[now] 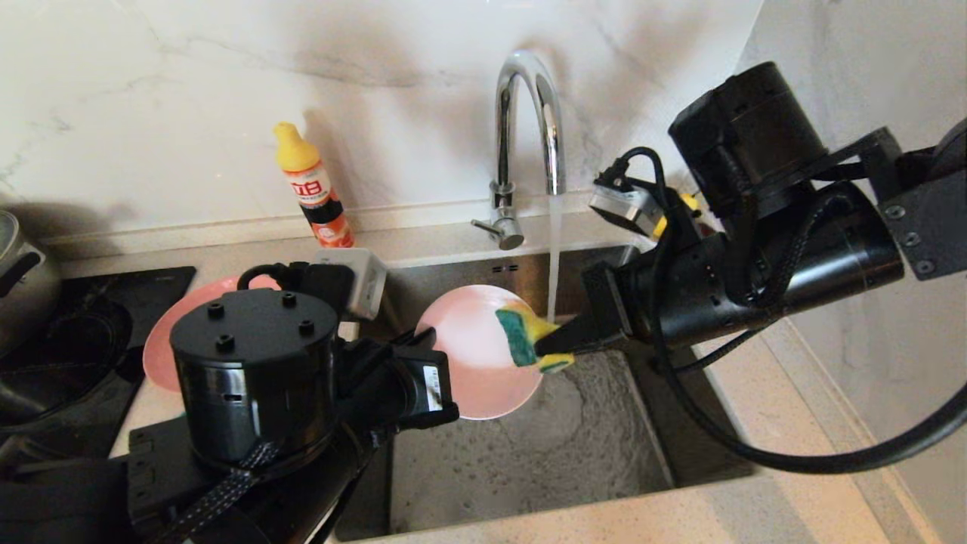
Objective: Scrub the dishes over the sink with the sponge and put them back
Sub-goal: Wipe the bowl
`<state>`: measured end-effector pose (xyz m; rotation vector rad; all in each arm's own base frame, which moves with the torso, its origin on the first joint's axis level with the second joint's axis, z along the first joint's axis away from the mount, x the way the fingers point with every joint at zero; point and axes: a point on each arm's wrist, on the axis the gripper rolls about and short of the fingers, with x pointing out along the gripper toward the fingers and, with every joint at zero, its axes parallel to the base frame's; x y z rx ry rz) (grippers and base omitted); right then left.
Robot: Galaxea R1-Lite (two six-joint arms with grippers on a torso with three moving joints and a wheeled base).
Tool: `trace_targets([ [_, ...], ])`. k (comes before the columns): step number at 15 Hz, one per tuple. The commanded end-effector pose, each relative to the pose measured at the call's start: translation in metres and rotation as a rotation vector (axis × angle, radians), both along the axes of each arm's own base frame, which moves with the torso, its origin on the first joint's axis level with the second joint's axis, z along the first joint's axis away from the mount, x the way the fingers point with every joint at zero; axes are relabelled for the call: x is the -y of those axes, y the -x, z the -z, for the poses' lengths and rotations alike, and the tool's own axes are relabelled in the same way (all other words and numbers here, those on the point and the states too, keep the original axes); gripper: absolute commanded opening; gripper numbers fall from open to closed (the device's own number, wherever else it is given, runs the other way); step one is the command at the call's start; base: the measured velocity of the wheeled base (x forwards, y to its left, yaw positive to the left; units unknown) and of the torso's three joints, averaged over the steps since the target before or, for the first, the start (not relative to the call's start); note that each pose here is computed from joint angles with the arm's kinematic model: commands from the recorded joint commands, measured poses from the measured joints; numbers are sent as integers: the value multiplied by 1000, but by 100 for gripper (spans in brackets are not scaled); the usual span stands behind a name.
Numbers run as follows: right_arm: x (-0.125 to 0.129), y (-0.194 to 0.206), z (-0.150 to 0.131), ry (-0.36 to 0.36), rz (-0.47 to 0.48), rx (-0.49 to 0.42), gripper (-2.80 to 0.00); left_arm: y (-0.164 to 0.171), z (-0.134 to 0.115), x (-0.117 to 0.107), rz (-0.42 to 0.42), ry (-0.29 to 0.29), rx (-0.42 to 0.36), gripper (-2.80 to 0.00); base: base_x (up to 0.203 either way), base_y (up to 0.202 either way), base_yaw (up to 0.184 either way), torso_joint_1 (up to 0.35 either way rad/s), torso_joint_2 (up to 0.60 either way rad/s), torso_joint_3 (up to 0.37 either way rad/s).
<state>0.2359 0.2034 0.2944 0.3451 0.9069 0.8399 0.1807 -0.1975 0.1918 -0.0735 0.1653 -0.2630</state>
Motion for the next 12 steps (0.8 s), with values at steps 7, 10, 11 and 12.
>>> trace_targets([
  [7,56,7,-10,-12,121,-18,-280,-10,-1,-3,-34,6,3,-280,0,0,0,0,0,0],
  [10,87,21,-10,-46,151,-41,-280,-35,9,-2,-61,-13,-44,-280,0,0,0,0,0,0],
  [11,96,29,-9,-50,165,-40,-280,-42,11,0,-64,-27,-74,-280,0,0,0,0,0,0],
  [12,103,36,-9,-53,178,-36,-280,-51,10,3,-62,-23,-112,-280,0,0,0,0,0,0],
])
